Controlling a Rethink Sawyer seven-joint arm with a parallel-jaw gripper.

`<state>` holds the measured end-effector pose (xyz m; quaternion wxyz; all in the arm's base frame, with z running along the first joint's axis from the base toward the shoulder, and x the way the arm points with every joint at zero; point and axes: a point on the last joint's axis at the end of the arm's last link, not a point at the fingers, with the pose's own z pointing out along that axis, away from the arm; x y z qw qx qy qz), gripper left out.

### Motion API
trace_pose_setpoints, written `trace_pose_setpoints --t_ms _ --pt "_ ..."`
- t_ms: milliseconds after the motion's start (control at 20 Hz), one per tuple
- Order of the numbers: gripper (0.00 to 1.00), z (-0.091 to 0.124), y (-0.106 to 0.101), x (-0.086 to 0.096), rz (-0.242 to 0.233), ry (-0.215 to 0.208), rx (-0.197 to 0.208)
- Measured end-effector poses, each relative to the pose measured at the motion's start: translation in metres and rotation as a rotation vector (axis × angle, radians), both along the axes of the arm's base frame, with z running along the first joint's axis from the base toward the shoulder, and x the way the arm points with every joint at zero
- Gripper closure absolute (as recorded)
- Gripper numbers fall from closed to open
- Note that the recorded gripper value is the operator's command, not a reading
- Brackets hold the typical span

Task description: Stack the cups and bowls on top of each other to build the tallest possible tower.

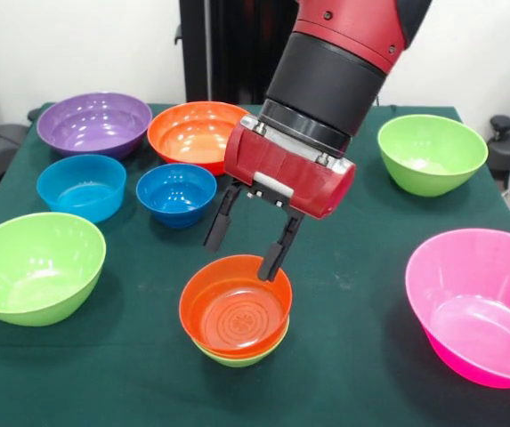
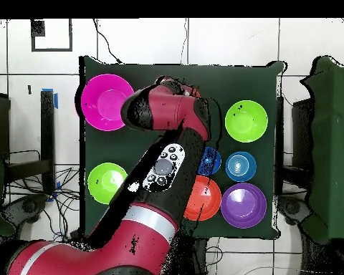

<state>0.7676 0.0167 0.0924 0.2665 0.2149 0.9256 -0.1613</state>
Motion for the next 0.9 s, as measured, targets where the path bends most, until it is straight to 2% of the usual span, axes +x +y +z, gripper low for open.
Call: trace_pose_setpoints --t_ms 300,450,900 --pt "0.0 -0.003 -0.003 -0.014 0.025 0.014 -0.011" --pt "0.0 -0.007 -0.011 -0.024 0.037 0.009 -0.009" --pt "0.0 -0.017 -0.067 -0.063 0.067 -0.009 -0.028"
